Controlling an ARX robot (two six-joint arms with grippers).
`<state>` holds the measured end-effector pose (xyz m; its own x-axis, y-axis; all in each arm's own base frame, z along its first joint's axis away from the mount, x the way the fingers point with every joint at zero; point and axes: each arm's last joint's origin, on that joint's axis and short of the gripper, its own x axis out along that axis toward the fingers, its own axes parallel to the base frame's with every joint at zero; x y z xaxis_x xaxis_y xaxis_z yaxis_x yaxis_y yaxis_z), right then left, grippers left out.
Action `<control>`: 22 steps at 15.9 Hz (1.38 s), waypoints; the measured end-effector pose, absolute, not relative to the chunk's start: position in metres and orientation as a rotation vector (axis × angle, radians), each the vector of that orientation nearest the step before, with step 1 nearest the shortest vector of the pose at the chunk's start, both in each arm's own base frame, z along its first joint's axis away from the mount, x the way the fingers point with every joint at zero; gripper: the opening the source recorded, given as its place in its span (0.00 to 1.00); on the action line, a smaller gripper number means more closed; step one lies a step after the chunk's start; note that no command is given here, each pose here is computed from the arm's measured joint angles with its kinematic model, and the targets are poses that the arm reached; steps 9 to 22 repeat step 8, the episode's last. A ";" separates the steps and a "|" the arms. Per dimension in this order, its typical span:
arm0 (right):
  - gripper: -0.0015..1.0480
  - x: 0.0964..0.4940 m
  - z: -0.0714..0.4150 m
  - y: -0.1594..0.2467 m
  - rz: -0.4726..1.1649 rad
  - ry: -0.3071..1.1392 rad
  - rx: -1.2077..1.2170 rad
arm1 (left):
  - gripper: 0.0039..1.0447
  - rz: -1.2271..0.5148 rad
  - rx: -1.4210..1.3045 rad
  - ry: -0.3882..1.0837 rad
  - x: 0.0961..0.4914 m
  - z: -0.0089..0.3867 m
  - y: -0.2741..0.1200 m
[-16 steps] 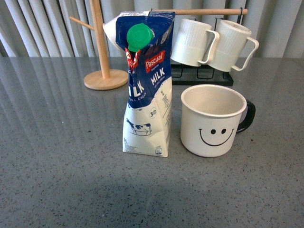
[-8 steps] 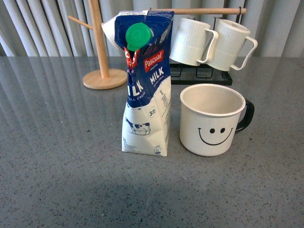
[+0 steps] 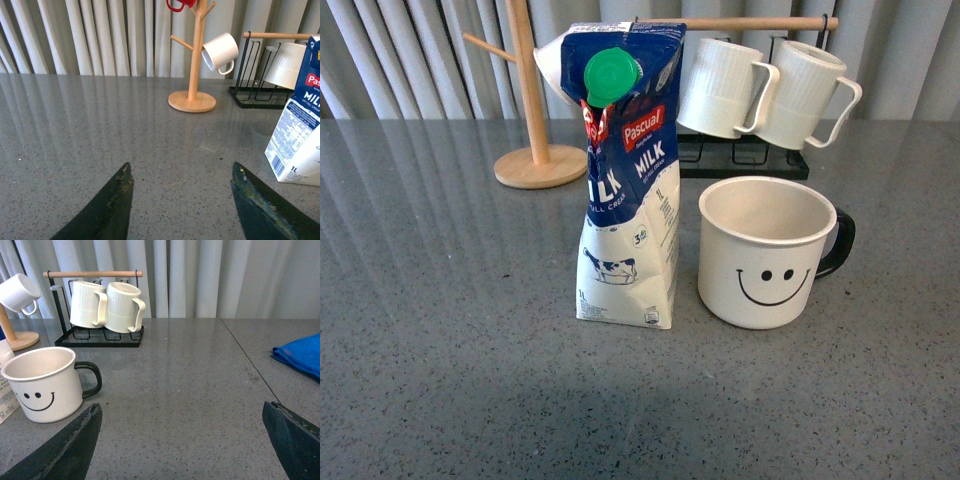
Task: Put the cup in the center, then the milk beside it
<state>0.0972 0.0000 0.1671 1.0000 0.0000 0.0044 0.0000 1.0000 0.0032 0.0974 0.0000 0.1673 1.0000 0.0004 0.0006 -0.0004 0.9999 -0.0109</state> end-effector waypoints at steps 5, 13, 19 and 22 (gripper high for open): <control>0.94 0.097 0.167 0.000 0.000 -0.004 0.003 | 0.93 0.000 -0.010 -0.001 0.097 0.167 0.000; 0.94 0.097 0.167 0.000 0.000 -0.004 0.003 | 0.94 0.000 -0.010 -0.001 0.097 0.167 0.000; 0.94 0.097 0.167 0.000 0.000 -0.004 0.003 | 0.94 0.000 -0.010 -0.001 0.097 0.167 0.000; 0.94 0.097 0.167 0.000 0.000 -0.004 0.003 | 0.94 0.000 -0.010 -0.001 0.097 0.167 0.000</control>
